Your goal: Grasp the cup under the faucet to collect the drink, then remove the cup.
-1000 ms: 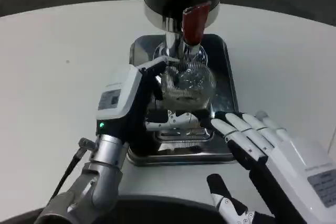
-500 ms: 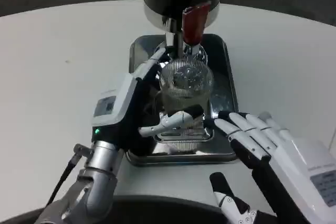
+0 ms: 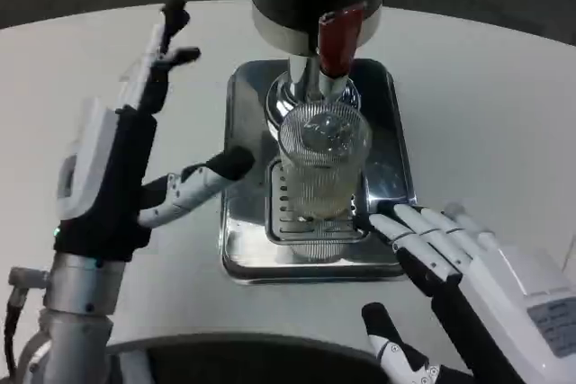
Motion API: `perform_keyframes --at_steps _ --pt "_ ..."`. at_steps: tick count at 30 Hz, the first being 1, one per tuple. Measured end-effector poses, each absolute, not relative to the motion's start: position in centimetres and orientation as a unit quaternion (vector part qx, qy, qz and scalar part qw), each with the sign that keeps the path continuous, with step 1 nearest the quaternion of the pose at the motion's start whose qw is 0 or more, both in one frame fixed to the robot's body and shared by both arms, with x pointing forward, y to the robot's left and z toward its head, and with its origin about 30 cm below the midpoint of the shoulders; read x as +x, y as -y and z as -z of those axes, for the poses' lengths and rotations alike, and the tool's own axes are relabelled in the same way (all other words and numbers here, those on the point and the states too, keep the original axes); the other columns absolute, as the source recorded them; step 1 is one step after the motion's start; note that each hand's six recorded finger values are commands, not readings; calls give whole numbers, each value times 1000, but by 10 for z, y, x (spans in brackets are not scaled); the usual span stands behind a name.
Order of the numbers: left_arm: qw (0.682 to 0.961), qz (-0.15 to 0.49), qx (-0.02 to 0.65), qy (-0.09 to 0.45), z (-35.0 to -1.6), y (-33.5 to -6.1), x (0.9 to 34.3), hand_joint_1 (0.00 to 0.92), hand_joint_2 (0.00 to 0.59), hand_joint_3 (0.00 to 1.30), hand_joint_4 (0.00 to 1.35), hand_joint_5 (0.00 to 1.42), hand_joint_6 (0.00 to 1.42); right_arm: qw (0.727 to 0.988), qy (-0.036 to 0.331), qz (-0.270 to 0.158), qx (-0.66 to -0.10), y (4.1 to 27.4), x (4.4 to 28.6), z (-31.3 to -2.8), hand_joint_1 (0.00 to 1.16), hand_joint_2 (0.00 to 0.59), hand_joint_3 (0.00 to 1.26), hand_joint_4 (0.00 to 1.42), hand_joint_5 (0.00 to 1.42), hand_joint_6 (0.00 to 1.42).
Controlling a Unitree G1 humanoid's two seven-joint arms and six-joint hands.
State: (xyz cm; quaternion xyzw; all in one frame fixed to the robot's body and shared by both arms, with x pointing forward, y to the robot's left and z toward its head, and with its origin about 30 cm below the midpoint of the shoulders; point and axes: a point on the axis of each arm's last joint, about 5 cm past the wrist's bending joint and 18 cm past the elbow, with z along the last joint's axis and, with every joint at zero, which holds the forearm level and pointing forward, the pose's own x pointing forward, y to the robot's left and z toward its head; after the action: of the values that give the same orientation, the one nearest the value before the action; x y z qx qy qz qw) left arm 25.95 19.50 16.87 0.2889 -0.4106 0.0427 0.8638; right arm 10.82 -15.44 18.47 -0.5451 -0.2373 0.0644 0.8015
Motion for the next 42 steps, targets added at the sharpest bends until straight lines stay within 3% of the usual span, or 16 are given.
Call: perform_keyframes --at_steps 4,9,17,23,28,31,42 --pt "869 8 256 423 -196 -206 251 0 87 0 0 0 0 802 240 -65 -544 154 109 -185 362 530 175 106 121 97" --pt "852 114 213 465 -249 -215 241 0 89 0 0 0 0 802 244 -66 -542 153 110 -185 362 530 175 106 121 97" --pt "832 210 159 488 -294 -215 234 0 99 0 0 0 0 799 254 -57 -542 153 107 -190 362 530 177 106 122 98" --pt "849 288 123 424 -305 -215 246 0 87 0 0 0 0 800 252 -56 -541 153 105 -190 360 527 177 113 122 98" --pt "872 349 38 342 -303 -211 264 0 81 0 0 0 0 799 256 -51 -541 153 102 -192 357 523 178 117 122 98" --pt "877 369 22 308 -301 -209 272 0 80 0 0 0 0 799 254 -47 -542 154 100 -193 356 522 182 118 122 98" --pt "873 411 9 262 -299 -200 293 0 74 0 0 0 0 805 241 -39 -540 158 96 -191 352 521 187 122 132 98"
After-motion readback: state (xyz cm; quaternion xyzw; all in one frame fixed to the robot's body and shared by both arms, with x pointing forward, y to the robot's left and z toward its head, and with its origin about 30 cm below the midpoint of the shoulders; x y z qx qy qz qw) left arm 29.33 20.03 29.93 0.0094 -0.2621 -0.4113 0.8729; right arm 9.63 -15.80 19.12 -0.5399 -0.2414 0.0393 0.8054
